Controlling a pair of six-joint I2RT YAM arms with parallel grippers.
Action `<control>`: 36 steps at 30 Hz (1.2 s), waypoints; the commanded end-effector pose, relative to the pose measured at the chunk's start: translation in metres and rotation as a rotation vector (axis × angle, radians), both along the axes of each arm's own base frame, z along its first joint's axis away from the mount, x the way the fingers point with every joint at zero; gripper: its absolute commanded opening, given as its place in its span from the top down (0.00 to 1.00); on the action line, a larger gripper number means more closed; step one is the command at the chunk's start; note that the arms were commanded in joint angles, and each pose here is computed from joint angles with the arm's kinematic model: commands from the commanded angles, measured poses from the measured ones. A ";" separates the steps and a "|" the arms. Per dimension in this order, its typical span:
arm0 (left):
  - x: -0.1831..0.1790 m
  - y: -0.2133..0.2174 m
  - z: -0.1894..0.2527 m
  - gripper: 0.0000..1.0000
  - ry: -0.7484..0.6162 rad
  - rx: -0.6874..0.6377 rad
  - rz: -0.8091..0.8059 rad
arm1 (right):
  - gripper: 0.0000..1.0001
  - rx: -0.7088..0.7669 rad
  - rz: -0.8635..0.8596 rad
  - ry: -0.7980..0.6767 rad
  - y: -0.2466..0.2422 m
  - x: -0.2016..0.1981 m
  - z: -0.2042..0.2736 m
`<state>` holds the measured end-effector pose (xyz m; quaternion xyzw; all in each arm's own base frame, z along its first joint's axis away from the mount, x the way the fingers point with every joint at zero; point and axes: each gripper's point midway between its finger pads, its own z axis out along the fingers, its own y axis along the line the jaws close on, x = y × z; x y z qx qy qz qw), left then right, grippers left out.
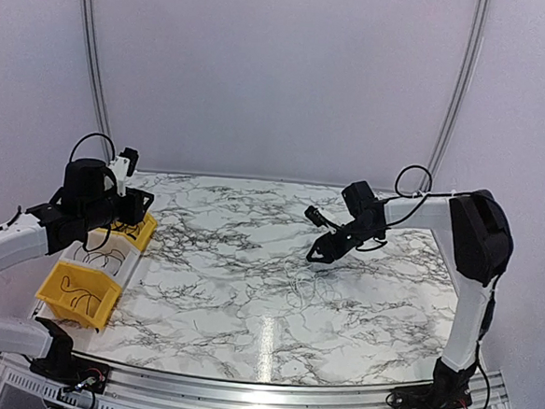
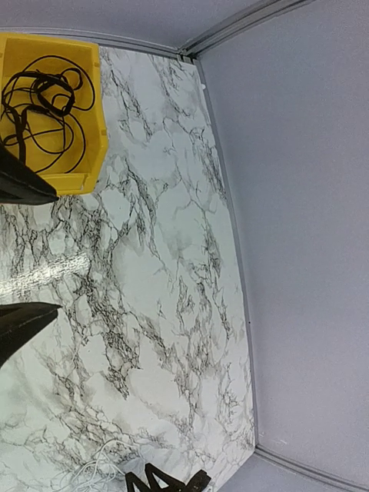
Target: Untangle the cables
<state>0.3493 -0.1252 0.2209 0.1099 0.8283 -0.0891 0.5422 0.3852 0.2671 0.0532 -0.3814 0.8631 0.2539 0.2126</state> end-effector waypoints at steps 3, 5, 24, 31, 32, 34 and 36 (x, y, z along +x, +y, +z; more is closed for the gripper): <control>0.000 -0.006 0.008 0.55 -0.034 -0.006 -0.031 | 0.46 -0.019 -0.069 0.028 -0.003 0.008 0.003; 0.000 -0.007 0.007 0.55 -0.031 -0.005 -0.034 | 0.55 0.012 -0.055 0.061 0.000 0.004 0.001; -0.078 -0.177 0.039 0.46 -0.122 -0.076 -0.398 | 1.00 0.192 0.369 -0.351 0.040 -0.080 0.167; -0.095 -0.270 0.038 0.43 -0.174 -0.181 -0.487 | 1.00 0.217 0.517 -0.376 0.050 -0.130 0.191; -0.094 -0.278 0.036 0.43 -0.170 -0.188 -0.489 | 1.00 0.219 0.524 -0.377 0.050 -0.134 0.192; -0.092 -0.294 0.038 0.43 -0.170 -0.203 -0.494 | 1.00 0.228 0.541 -0.378 0.052 -0.143 0.195; -0.086 -0.302 0.031 0.46 -0.162 -0.197 -0.471 | 1.00 0.241 0.559 -0.375 0.053 -0.152 0.197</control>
